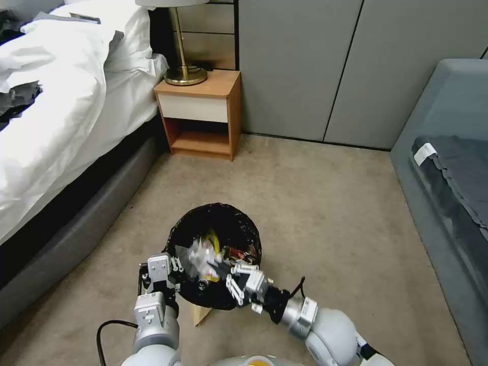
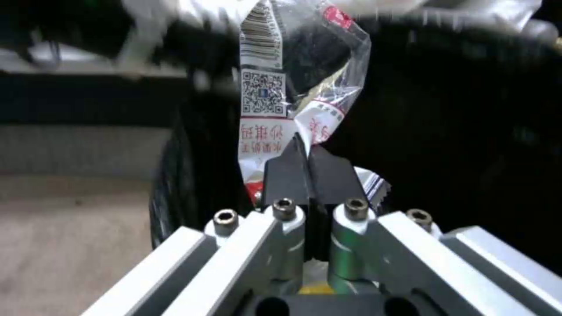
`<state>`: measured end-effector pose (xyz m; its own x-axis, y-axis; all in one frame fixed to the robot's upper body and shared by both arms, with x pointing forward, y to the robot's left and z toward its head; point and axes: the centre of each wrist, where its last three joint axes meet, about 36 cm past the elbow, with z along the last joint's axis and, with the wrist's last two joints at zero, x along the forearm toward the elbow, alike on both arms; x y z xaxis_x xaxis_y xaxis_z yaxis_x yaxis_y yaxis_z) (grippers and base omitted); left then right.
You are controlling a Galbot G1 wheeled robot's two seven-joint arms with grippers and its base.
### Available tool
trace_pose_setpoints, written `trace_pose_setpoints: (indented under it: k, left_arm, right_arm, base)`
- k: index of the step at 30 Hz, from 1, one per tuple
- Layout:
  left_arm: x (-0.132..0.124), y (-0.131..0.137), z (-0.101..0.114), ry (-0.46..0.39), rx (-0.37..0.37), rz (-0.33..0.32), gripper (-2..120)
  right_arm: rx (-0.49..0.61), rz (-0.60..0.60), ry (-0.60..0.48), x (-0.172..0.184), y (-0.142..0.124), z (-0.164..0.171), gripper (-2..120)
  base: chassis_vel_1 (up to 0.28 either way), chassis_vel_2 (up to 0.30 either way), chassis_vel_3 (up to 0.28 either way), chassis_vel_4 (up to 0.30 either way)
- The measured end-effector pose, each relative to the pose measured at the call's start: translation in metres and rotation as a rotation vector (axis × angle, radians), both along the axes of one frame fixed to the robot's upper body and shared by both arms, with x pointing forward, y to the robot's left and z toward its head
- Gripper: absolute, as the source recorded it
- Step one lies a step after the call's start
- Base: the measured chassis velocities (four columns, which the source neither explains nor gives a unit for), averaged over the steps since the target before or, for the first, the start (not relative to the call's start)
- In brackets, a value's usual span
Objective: Pick up the trash bin, then pick up the garbage from the floor and place it into the trash bin.
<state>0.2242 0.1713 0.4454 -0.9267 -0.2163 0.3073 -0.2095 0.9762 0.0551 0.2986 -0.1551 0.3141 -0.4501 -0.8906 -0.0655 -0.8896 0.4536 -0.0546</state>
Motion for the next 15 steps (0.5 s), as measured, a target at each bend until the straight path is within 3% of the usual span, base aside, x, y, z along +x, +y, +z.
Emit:
trace_pose_setpoints:
  k: [7,15]
  left_arm:
    - [0.0,0.0,0.001,-0.003,-0.001,0.0,3]
    - [-0.002,0.0,0.001,0.003,-0.002,0.0,3]
  right_arm:
    - [-0.023,-0.032,0.025,0.007,-0.005,-0.018,0]
    - [-0.003,-0.049,0.008,0.019,-0.003,-0.012,32]
  base:
    - [0.0,0.0,0.0,0.0]
    - [0.0,0.0,0.0,0.0]
